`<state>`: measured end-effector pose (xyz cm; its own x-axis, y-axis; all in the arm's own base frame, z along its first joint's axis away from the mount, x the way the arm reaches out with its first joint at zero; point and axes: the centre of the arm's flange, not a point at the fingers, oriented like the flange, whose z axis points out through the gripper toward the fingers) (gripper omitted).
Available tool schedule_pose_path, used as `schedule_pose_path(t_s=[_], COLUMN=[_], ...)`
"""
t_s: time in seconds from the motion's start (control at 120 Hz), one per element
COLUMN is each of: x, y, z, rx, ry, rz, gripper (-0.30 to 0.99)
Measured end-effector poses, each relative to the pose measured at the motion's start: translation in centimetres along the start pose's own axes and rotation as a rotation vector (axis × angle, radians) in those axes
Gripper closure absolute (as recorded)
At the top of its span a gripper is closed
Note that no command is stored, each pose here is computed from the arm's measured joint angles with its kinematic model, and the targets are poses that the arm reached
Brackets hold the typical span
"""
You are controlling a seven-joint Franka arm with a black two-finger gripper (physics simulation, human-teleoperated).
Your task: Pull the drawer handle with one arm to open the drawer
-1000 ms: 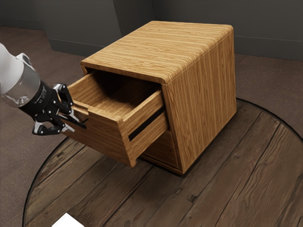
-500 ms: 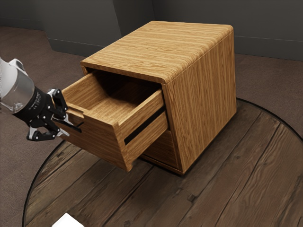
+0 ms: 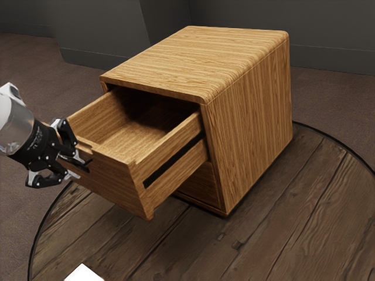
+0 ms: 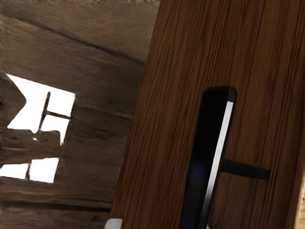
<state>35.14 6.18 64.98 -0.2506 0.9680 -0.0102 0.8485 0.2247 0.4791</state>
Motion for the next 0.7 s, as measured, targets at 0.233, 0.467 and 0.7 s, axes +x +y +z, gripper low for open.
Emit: schedule_pose_path(t_s=[0.233,0.467,0.7], x=[0.20,0.27,0.36], y=[-0.24,-0.48,-0.90], z=[-0.27,-0.69,-0.47], rx=[-0.017,-0.036,-0.018], ry=[-0.001,0.003,0.008], rz=[-0.010,-0.010,-0.010], gripper=[0.60,0.54,0.51])
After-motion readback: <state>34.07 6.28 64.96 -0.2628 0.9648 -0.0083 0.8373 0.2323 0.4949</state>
